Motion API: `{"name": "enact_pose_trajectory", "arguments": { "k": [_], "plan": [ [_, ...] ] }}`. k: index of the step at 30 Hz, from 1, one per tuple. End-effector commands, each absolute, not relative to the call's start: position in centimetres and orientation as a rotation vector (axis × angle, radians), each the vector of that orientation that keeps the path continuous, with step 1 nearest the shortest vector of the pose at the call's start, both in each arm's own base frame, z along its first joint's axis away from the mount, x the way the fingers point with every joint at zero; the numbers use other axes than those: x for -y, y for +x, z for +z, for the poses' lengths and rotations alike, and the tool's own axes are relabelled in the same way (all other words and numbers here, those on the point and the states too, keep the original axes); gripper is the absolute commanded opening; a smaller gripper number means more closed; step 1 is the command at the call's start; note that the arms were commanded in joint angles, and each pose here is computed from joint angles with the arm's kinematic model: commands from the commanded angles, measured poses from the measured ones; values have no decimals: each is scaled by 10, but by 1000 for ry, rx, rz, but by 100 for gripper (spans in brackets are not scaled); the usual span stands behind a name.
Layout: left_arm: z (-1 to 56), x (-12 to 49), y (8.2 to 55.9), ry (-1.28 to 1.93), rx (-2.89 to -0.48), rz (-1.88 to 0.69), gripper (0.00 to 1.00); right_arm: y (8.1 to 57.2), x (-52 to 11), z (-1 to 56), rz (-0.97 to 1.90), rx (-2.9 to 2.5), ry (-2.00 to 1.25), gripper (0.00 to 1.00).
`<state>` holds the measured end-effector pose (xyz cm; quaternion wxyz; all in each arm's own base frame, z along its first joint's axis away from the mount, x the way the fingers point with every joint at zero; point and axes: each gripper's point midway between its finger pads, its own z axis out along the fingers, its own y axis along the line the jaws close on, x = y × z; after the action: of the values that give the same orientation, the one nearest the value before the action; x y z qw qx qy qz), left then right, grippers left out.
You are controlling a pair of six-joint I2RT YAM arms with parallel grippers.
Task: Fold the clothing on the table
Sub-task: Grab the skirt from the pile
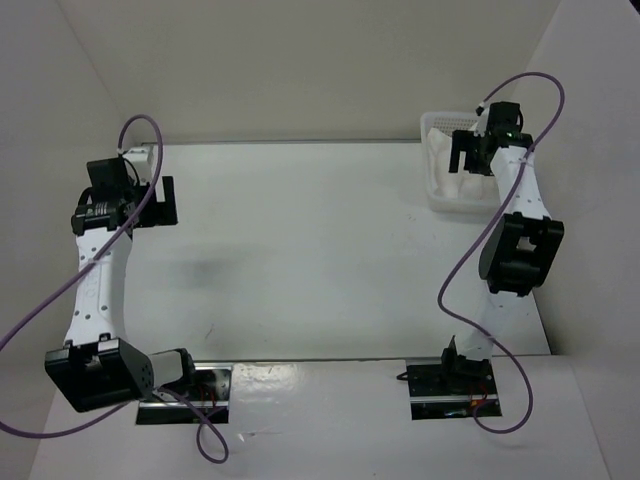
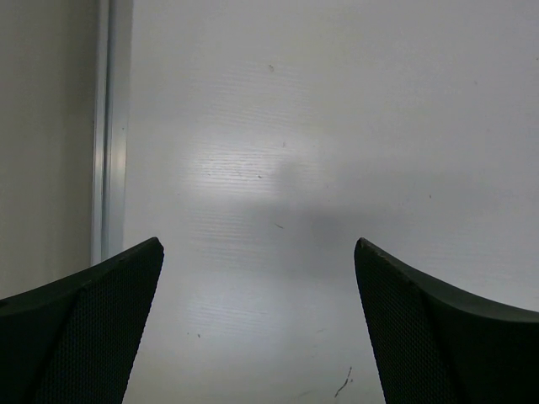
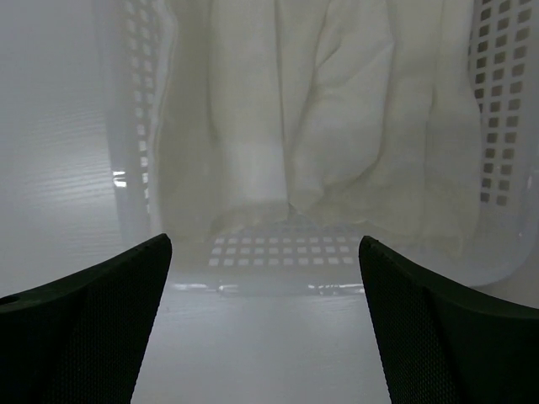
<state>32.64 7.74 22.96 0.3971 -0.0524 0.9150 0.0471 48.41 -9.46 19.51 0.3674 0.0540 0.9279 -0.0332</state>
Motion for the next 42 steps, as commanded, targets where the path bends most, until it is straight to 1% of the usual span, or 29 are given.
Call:
{"name": "enact_pose_trajectory", "arguments": {
  "k": [1, 3, 10, 12, 15, 16, 17, 20, 23, 27, 30, 31, 33, 34, 39, 42],
  "plan": [
    [268, -69, 319, -94, -2161, 97, 100, 510, 115, 199, -149, -2334, 166, 95],
    [270, -68, 315, -93, -2152, 99, 100, 518, 117, 178, -145, -2363, 168, 95],
    [273, -71, 301, -106, -2157, 132, 100, 541, 119, 146, -125, -2380, 150, 95],
    [271, -72, 298, -112, -2168, 140, 100, 543, 120, 142, -131, -2379, 137, 95],
    [272, -75, 292, -116, -2162, 137, 100, 546, 121, 119, -126, -2406, 139, 94],
    [272, -74, 289, -118, -2159, 128, 100, 548, 121, 121, -129, -2393, 138, 94],
    [270, -77, 287, -132, -2166, 123, 100, 549, 121, 107, -124, -2419, 139, 94],
    [273, -82, 280, -147, -2145, 116, 100, 551, 122, 88, -120, -2443, 141, 90],
    [271, -85, 271, -173, -2141, 100, 100, 554, 124, 84, -137, -2439, 134, 85],
    [272, -86, 267, -179, -2127, 93, 100, 549, 127, 62, -158, -2483, 133, 75],
    [273, -86, 264, -174, -2126, 94, 100, 547, 127, 58, -160, -2495, 122, 55],
    [270, -85, 263, -176, -2135, 91, 100, 545, 129, 60, -174, -2490, 127, 35],
    [270, -84, 264, -170, -2133, 81, 100, 544, 131, 74, -196, -2462, 132, 8],
    [266, -81, 264, -165, -2140, 65, 100, 542, 132, 78, -209, -2459, 136, 0],
    [270, -73, 265, -122, -2125, 26, 100, 534, 137, 148, -275, -2334, 127, 0],
    [269, -69, 263, -94, -2120, 8, 100, 524, 130, 243, -294, -2173, 107, 0]
  ]
}}
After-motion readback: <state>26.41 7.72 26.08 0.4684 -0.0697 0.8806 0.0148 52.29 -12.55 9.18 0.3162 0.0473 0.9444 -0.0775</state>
